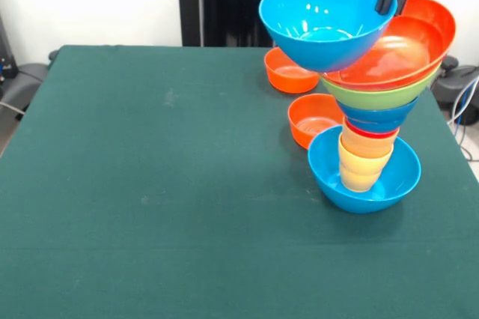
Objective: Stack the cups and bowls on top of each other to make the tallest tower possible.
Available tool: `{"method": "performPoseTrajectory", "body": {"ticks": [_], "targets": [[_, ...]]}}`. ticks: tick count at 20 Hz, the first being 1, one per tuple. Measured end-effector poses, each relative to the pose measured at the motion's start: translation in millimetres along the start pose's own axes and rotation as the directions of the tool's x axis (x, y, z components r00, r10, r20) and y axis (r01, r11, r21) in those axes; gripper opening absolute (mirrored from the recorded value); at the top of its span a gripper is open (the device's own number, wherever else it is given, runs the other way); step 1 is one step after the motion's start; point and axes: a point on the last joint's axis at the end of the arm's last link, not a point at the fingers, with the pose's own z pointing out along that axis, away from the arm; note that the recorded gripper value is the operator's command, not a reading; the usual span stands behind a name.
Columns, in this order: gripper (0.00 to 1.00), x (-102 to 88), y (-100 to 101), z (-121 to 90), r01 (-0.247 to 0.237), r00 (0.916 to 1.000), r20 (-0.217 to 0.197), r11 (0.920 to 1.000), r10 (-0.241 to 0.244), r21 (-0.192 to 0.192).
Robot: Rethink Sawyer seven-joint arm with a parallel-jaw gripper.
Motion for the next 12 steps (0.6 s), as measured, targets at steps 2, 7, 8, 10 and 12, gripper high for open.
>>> {"method": "performPoseTrajectory", "body": {"ticks": [2,7,8,10,12], "targets": [[0.00,0.6,1,1,-0.005,1.0000,-0.007,1.0000,0.005,-0.002],[0.00,3.6,5,-2,-0.015,0.9993,-0.034,0.9999,0.015,-0.005],[0.00,4.7,6,-4,-0.015,0.9990,-0.042,0.9999,0.015,-0.005],[0.00,7.1,9,-7,-0.014,0.9981,-0.060,0.9999,0.014,-0.004],[0.00,9.0,15,-14,-0.013,0.9966,-0.082,0.9999,0.013,-0.004]]}}
